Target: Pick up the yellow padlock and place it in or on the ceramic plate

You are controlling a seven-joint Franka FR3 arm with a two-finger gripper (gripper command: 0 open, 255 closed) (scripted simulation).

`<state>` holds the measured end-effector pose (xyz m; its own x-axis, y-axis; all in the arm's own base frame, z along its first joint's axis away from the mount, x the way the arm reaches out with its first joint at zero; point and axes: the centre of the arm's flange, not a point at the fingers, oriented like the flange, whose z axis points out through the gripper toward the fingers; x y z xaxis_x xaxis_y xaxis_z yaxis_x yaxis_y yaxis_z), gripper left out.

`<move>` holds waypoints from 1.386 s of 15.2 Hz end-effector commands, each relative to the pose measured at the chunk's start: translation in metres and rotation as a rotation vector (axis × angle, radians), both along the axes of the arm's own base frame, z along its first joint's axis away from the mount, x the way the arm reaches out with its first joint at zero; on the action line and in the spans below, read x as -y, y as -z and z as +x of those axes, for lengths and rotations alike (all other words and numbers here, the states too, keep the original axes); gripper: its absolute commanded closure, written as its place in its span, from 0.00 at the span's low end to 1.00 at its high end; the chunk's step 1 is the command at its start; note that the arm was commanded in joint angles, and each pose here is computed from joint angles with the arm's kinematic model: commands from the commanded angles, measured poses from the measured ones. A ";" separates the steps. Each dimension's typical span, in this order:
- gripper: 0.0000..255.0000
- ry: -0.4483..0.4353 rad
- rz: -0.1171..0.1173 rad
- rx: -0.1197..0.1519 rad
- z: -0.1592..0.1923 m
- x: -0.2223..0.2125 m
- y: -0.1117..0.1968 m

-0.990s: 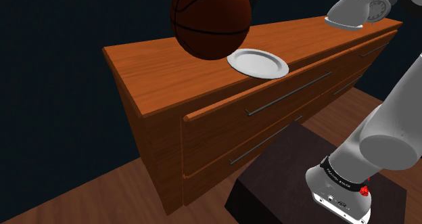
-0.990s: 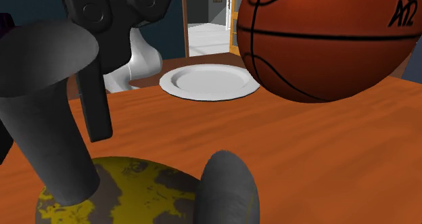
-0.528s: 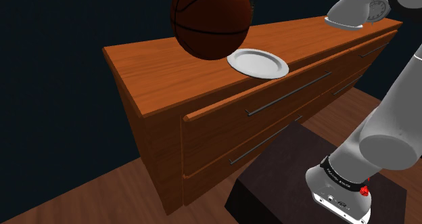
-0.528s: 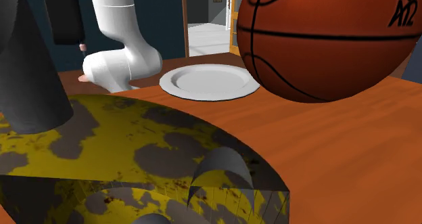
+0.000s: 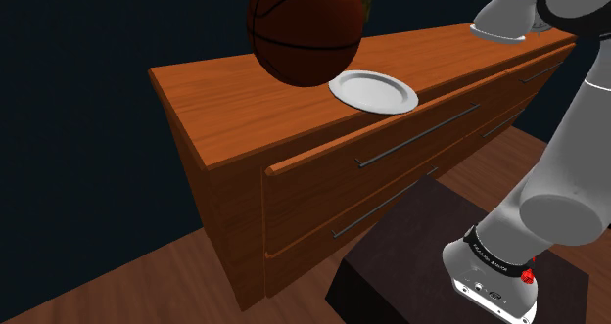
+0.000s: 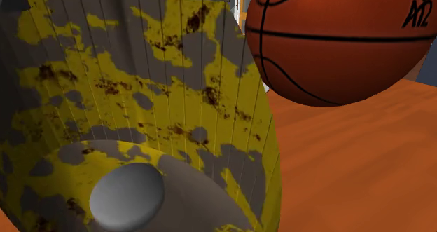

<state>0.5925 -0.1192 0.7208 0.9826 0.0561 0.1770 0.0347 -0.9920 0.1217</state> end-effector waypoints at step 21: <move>1.00 0.000 0.000 0.000 -0.215 -0.173 -0.036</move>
